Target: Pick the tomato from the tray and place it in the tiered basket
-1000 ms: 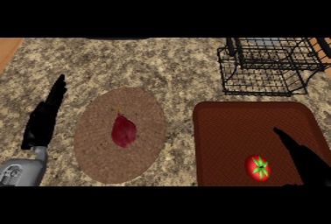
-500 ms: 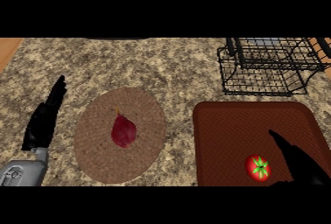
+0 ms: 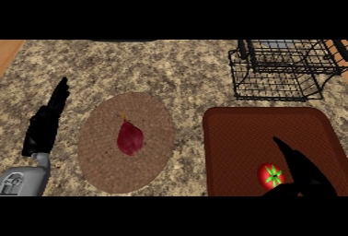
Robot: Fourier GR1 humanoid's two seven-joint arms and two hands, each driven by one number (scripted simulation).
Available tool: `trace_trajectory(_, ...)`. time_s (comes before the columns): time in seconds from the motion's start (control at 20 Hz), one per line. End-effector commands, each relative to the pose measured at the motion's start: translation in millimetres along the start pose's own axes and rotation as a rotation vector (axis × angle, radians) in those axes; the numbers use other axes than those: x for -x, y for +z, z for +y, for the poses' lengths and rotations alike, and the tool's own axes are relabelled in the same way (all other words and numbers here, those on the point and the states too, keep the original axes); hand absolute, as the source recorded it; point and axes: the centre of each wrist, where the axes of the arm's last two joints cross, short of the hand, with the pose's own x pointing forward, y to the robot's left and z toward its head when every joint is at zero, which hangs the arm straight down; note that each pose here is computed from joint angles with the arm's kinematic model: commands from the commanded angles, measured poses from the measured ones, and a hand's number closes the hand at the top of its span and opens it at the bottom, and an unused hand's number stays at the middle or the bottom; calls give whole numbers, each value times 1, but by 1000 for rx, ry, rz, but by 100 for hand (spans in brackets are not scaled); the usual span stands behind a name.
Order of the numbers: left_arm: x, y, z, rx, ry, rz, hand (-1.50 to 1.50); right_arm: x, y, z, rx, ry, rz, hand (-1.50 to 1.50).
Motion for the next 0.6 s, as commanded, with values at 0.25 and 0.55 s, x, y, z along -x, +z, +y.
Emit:
trace_trajectory(0.25, 18, 18, 11, 11, -3, -5, 0, 2, -27, 24, -128, 24, 66, 150)
trace_trajectory(0.55, -9, -5, 17, 8, 8, -2, 0, 3, -10, 31, -101, 249, -56, 150)
